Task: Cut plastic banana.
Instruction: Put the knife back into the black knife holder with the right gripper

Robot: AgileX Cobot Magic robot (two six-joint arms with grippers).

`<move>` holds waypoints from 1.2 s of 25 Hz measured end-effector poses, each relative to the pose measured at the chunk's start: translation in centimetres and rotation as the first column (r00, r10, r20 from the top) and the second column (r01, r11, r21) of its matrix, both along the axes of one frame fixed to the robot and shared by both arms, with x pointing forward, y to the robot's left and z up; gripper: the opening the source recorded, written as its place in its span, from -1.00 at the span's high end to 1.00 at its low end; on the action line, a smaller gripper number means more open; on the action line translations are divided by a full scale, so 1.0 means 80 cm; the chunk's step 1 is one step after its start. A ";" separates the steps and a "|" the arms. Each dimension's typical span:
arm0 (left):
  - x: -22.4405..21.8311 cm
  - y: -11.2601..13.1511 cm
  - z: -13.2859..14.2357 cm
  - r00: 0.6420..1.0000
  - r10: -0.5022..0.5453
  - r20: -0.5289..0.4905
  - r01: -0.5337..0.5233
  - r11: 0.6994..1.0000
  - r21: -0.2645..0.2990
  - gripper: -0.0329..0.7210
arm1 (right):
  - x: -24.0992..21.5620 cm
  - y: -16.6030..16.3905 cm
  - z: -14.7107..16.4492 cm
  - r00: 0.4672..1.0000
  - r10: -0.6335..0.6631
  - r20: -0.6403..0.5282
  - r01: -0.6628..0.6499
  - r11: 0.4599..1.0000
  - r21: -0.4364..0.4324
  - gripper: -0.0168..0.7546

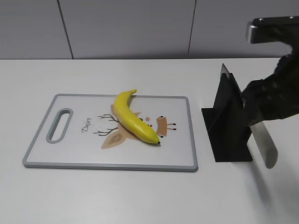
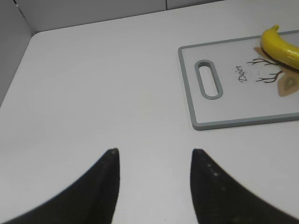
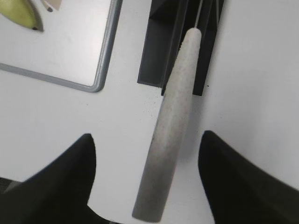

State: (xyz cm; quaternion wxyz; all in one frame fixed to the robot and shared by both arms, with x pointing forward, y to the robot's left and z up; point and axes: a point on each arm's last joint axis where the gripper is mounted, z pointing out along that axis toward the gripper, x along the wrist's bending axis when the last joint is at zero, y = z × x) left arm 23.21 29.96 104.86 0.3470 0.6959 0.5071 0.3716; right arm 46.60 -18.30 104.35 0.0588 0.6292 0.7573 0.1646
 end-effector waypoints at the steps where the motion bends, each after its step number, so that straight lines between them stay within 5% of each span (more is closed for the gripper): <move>1: 0.000 0.000 0.000 1.000 0.000 0.000 0.000 1.000 0.000 -0.36 | -0.009 -0.004 0.012 0.999 0.027 0.021 -0.027 1.000 0.003 -0.43; 5: 0.000 0.000 0.000 1.000 0.000 0.000 0.000 1.000 0.000 -0.36 | -0.047 -0.023 0.039 0.982 0.165 0.094 -0.163 0.986 -0.028 -0.43; 11: 0.000 0.000 0.000 1.000 0.000 0.000 0.000 1.000 0.000 -0.36 | -0.129 -0.064 0.028 0.949 0.251 0.193 -0.245 0.968 -0.054 -0.43; 18: 0.000 0.000 0.000 1.000 0.000 0.000 0.000 1.000 0.000 -0.36 | -0.214 -0.108 0.027 0.860 0.227 0.456 -0.248 0.969 -0.015 -0.43; 30: 0.000 0.000 0.000 1.000 0.000 0.000 0.000 1.000 0.000 -0.33 | -0.279 -0.141 0.017 0.713 0.167 0.681 -0.250 0.968 0.025 -0.43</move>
